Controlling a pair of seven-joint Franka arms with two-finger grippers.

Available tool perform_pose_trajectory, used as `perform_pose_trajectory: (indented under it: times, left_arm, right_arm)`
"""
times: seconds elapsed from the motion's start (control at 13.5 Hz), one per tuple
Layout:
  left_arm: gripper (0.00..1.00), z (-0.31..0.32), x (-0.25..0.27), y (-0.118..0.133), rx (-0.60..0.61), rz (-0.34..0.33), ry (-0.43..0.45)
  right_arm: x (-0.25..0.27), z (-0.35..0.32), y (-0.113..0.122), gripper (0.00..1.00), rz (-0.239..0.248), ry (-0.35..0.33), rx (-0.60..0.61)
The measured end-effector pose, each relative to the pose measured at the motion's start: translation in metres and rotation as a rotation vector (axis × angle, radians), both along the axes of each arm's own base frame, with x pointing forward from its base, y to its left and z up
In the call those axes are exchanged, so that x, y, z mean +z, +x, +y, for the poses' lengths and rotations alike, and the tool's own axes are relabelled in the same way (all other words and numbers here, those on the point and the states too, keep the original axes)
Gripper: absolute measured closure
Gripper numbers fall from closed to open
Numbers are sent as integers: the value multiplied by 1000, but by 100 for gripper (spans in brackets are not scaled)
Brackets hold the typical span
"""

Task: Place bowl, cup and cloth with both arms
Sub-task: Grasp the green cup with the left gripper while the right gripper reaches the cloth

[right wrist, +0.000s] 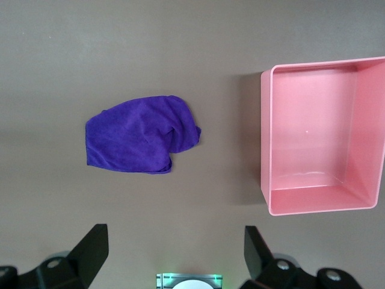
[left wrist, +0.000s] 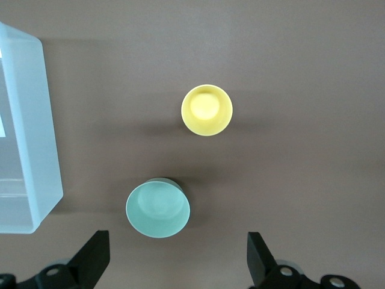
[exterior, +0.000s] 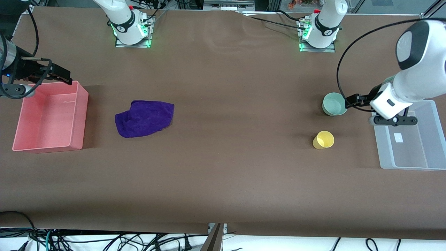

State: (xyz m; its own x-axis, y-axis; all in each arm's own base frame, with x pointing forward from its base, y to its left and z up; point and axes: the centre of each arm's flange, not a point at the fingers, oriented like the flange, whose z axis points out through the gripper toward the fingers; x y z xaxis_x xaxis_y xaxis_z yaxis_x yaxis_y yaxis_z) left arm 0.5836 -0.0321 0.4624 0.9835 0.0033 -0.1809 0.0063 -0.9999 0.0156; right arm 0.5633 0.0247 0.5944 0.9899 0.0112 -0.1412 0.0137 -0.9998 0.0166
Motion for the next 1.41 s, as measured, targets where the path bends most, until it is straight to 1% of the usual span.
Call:
perform_pose_trajectory:
  times: [0.22, 0.45, 0.59, 0.74, 0.82, 0.89, 1.04, 1.11, 1.19, 1.34, 1.41]
  left_arm:
    - [0, 4, -11, 2, -22, -5, -6]
    - [0, 16, -46, -3, -89, -10, 23]
    - [0, 32, -81, -13, -143, -3, 23]
    - [0, 51, -117, -28, -237, 4, -2]
    - [0, 60, -134, -35, -282, 0, -14]
    - [0, 67, -152, -44, -326, -16, -23]
    - [0, 72, -183, -62, -392, -40, -34]
    - [0, 71, -198, -71, -419, -37, -41]
    - [0, 70, -210, -78, -450, -29, -50]
    - [0, 69, -233, -82, -540, -33, -68]
    - [0, 71, -245, -82, -584, -42, -76]
  right_arm:
    - [-9, 0, 4, 0, 14, 0, 0]
    - [-22, 6, 10, 0, 34, -6, 14]
    - [-36, 20, 13, 0, 59, -24, 42]
    - [-55, 23, 14, 0, 98, -30, 49]
    - [-63, 23, 14, 0, 114, -31, 48]
    - [-70, 23, 14, 0, 121, -32, 49]
    - [-93, 27, 17, 0, 93, -29, 58]
    - [-115, 29, 16, 0, 85, -29, 64]
    - [-137, 30, 12, 0, 87, -28, 67]
    - [-184, 28, 0, 0, 91, -27, 69]
    - [-208, 27, -6, 0, 79, -25, 71]
